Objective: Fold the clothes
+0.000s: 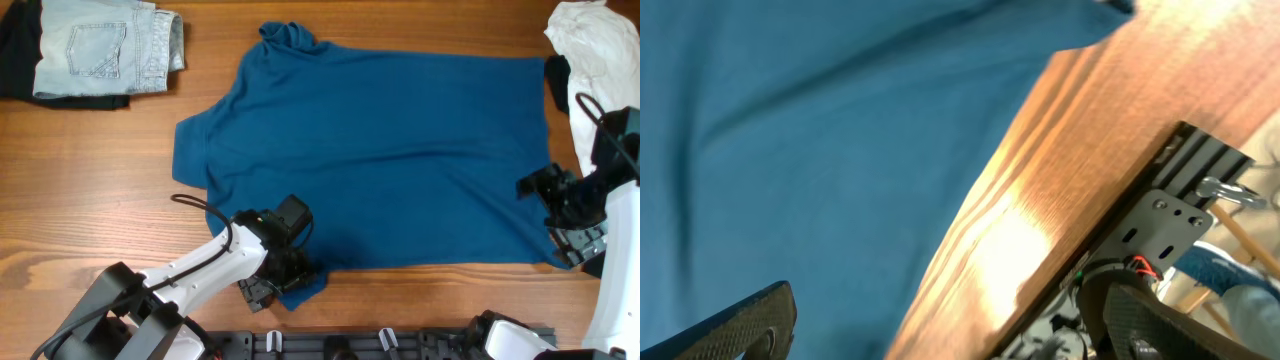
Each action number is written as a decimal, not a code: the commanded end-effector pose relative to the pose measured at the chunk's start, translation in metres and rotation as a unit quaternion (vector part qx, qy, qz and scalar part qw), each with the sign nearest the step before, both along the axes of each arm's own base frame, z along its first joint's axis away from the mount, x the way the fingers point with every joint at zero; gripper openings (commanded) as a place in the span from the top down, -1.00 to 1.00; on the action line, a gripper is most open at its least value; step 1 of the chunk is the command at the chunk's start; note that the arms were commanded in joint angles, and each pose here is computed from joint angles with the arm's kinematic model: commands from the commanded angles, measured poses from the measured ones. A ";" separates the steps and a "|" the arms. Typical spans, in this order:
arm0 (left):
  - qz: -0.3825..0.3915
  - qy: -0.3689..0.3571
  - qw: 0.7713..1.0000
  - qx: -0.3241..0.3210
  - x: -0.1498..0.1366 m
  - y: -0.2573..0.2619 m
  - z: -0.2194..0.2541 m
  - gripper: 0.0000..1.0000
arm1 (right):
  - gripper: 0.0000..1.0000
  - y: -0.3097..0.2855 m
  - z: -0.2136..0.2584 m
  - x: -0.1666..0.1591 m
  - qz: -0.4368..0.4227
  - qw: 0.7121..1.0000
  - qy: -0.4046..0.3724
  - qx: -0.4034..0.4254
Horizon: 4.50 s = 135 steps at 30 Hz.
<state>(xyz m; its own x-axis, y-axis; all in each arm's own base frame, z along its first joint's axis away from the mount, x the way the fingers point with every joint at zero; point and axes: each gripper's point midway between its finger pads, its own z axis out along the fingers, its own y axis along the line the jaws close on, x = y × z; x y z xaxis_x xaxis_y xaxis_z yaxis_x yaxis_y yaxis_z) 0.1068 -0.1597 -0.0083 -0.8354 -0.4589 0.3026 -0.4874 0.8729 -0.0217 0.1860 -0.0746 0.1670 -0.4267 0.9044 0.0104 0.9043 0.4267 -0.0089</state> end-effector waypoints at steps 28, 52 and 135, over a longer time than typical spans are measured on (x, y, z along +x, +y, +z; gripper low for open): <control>-0.001 -0.009 1.000 0.013 0.000 0.006 -0.016 -0.77 | -1.00 -0.102 -0.081 -0.047 -0.251 0.967 0.013 -0.031; 0.000 -0.005 1.000 0.007 -0.001 0.003 -0.015 -0.83 | -0.38 -0.097 -0.144 -0.042 -0.246 0.969 -0.007 -0.023; 0.015 -0.483 0.876 0.001 0.205 0.050 0.101 0.92 | 0.91 -0.074 -0.065 0.108 -0.170 0.948 -0.265 -0.036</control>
<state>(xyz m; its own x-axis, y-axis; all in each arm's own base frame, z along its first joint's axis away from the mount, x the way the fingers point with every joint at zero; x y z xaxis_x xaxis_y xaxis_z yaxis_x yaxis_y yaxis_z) 0.3068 -0.1174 0.1098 -0.6750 -0.5288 -0.5145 -0.2599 0.8231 -0.5049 0.2814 -0.1367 0.1063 -0.0699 0.9839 -0.1645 0.8723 0.1403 0.4684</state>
